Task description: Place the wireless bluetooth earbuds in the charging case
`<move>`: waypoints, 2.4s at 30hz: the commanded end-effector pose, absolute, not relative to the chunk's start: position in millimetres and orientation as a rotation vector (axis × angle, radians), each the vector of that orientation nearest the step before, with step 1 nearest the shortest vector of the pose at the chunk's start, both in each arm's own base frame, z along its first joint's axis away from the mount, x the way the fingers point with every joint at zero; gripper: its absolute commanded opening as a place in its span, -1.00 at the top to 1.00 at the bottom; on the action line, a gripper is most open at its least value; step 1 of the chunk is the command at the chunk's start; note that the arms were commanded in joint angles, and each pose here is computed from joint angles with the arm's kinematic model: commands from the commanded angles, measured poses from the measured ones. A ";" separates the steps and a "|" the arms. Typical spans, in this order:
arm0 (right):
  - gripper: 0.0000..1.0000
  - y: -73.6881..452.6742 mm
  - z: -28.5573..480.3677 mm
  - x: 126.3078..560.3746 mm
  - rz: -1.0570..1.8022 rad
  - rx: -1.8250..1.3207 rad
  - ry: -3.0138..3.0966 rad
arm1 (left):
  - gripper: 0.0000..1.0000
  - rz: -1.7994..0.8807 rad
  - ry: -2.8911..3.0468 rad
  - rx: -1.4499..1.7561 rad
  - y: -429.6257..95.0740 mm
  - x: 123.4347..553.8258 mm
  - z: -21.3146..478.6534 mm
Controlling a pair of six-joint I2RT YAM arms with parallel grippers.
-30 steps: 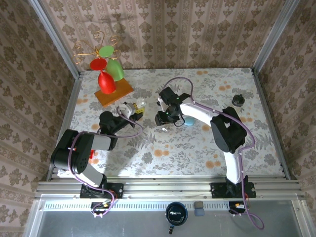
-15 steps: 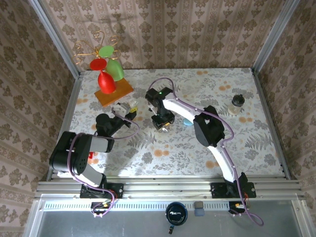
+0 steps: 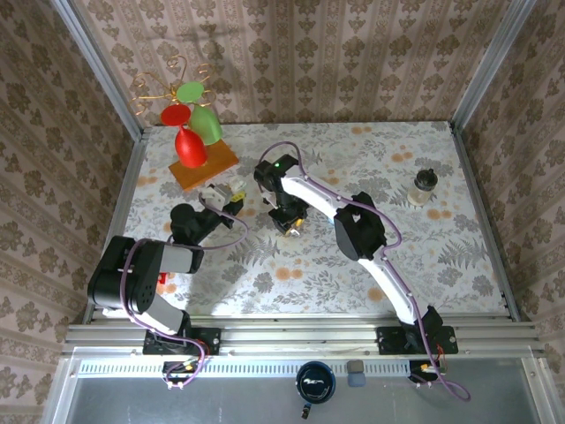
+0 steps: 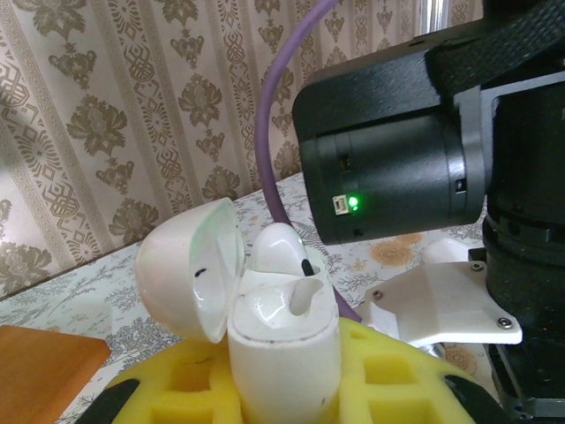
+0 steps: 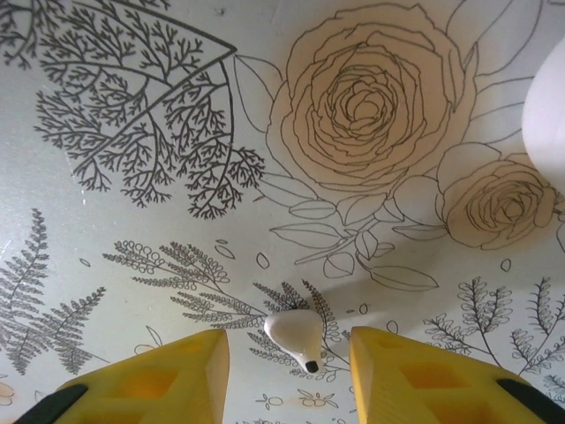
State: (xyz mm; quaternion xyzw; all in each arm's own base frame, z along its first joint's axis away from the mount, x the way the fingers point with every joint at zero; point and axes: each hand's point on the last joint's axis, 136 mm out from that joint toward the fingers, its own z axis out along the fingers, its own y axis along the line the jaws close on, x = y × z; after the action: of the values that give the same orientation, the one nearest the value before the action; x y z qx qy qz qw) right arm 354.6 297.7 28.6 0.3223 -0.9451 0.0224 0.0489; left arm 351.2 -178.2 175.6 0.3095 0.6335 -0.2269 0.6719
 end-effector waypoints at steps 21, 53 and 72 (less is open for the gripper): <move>0.44 295.1 8.4 353.9 0.135 0.973 -2.838 | 0.90 -0.549 1.375 0.743 -183.3 343.6 183.9; 0.61 302.2 208.5 395.9 -1.149 0.732 -3.632 | 0.90 -0.638 1.283 0.893 -223.0 330.4 189.2; 0.61 325.6 271.4 365.6 -1.544 1.152 -3.602 | 0.90 -0.805 1.251 0.941 -272.7 321.9 196.6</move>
State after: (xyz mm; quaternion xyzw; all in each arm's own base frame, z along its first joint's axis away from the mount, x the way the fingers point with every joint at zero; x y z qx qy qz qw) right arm 372.6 313.9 250.4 0.2149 -0.8102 -0.3312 -0.4332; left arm 319.6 -267.0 184.5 0.4179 0.5590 -0.3357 0.6326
